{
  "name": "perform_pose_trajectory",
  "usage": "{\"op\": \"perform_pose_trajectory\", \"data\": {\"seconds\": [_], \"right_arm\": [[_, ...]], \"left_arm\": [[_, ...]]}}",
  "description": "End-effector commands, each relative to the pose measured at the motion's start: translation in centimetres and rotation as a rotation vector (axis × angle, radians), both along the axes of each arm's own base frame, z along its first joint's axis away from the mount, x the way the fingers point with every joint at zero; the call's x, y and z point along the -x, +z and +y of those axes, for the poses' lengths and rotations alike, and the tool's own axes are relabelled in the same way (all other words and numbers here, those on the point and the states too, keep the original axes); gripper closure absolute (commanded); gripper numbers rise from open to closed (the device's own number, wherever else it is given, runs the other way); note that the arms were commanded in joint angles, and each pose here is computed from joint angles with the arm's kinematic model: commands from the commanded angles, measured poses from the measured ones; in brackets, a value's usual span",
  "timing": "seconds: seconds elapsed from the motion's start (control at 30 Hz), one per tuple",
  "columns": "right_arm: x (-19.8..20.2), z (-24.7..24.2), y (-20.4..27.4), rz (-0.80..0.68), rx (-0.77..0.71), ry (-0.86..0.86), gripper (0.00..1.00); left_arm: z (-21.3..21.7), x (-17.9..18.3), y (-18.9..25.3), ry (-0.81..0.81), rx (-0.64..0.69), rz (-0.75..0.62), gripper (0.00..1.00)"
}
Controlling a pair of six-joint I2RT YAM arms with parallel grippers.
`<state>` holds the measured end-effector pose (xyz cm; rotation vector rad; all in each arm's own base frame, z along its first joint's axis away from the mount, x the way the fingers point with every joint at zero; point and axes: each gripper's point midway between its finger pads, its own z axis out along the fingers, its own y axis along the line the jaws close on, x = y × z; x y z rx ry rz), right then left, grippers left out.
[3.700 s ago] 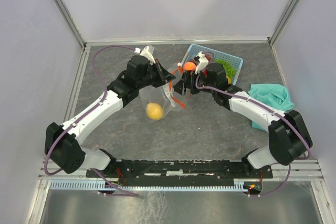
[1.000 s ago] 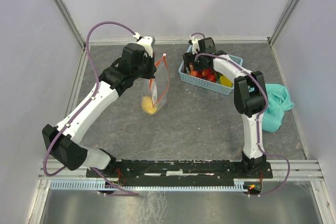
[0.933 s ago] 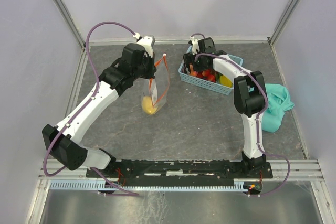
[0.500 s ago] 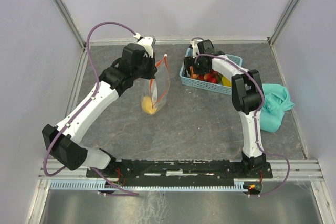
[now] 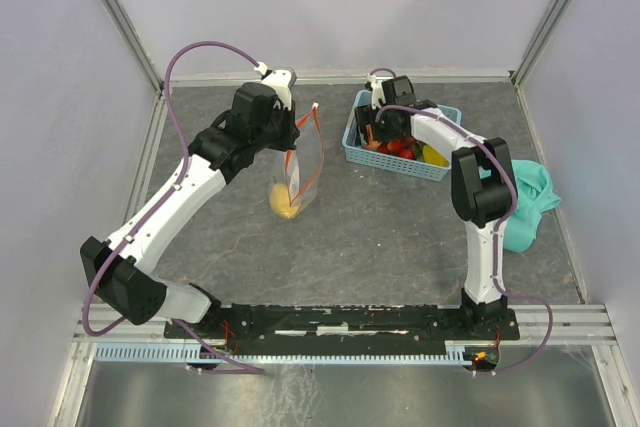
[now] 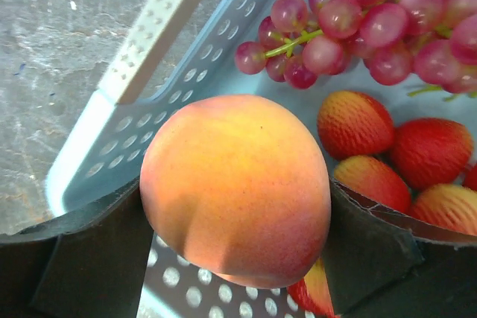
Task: Place the food in the zip-top bag and seal the zipper
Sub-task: Pick up the fake fruit from the bin.
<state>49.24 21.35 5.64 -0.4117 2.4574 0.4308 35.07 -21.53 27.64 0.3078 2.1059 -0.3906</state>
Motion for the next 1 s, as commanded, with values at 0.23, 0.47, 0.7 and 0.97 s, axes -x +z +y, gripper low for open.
{"op": "perform_pose_trajectory", "data": {"seconds": [0.23,0.47,0.7,0.97], "right_arm": [[0.7,-1.0,11.3,-0.234,-0.042,-0.018,0.28],[4.4,-0.8,17.9,-0.328,-0.13,0.006,0.29],[10.6,1.8,25.1,-0.45,-0.196,0.145,0.29],[18.0,9.2,29.0,-0.573,-0.336,0.432,0.29]], "left_arm": [[-0.1,-0.5,1.8,-0.018,0.015,-0.062,0.97],[0.1,-0.5,2.6,-0.014,0.015,-0.084,0.97],[0.1,-0.4,3.1,-0.014,0.021,-0.093,0.97],[0.5,-0.1,3.6,-0.02,0.0,-0.098,0.97]]}}
